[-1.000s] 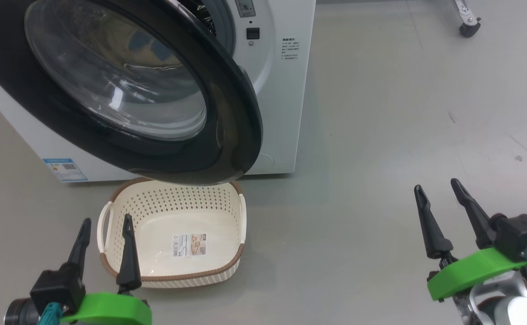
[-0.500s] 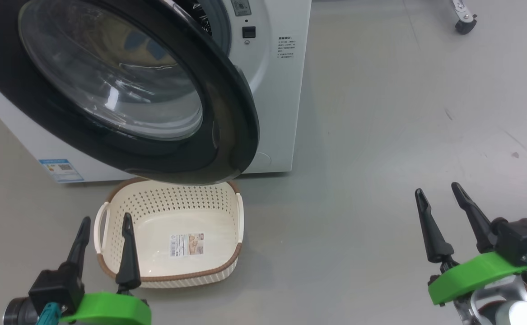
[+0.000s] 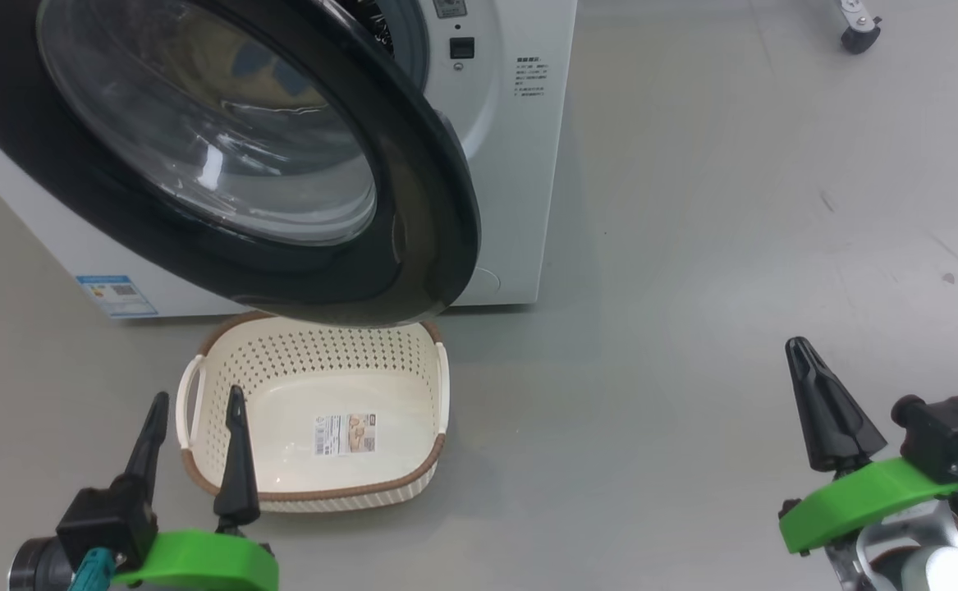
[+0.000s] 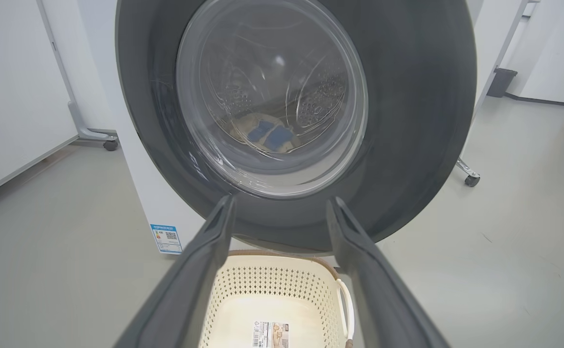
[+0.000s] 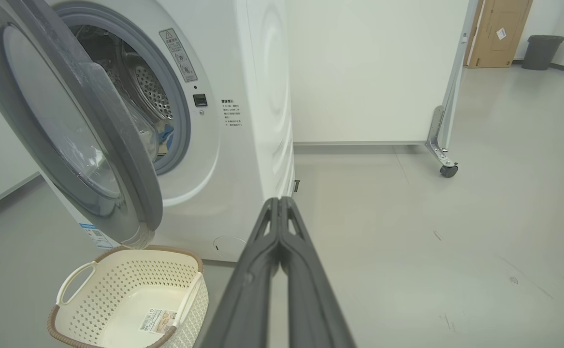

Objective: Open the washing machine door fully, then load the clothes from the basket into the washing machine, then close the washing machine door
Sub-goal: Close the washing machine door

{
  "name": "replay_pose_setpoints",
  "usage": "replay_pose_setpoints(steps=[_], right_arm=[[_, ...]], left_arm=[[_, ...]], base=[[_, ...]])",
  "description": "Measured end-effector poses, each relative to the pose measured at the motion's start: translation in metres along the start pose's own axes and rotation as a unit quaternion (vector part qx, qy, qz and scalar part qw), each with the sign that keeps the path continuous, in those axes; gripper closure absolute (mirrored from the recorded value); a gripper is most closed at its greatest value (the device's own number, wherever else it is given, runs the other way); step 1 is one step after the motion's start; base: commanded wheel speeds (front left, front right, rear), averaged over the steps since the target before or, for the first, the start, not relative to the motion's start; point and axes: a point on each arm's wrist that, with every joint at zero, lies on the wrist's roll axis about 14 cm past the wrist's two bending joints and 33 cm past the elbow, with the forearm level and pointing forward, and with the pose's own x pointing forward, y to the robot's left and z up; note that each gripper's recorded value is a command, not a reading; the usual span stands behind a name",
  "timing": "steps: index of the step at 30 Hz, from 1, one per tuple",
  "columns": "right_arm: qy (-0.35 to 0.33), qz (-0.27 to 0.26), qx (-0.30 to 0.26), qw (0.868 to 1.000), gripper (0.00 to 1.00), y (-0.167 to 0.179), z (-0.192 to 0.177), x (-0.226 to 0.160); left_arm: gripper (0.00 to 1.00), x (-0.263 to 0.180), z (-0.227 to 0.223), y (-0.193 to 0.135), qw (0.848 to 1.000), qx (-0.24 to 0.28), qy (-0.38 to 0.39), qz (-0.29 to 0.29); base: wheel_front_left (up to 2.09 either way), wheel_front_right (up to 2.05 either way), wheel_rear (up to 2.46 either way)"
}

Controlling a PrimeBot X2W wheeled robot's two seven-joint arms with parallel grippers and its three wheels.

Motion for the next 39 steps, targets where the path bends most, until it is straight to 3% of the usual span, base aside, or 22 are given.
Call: replay_pose_setpoints(steps=[7, 18, 24, 33, 39], right_arm=[[0.021, 0.02, 0.006, 1.0, 1.0, 0.012, -0.015, 0.012], [0.016, 0.139, -0.005, 0.99, 1.0, 0.083, -0.018, 0.065], [0.015, 0.169, -0.01, 0.986, 1.0, 0.103, -0.019, 0.088], [-0.014, 0.196, -0.012, 0.98, 1.0, 0.126, -0.002, 0.117], [-0.086, 0.224, -0.019, 0.971, 1.0, 0.149, 0.047, 0.132]], left_arm=[[0.0, -0.002, -0.002, 0.006, 1.0, 0.004, 0.003, 0.01], [0.0, -0.009, -0.003, 0.02, 0.999, 0.008, 0.002, 0.036], [0.0, -0.012, -0.003, 0.021, 0.999, 0.007, 0.0, 0.041], [0.0, -0.015, -0.005, 0.024, 0.999, 0.009, 0.001, 0.047], [0.0, -0.016, -0.004, 0.025, 0.999, 0.009, -0.002, 0.051]], base=[[0.0, 0.0, 0.0], [0.0, 0.0, 0.0], [0.0, 0.0, 0.0], [0.0, 0.0, 0.0], [0.0, 0.0, 0.0]])
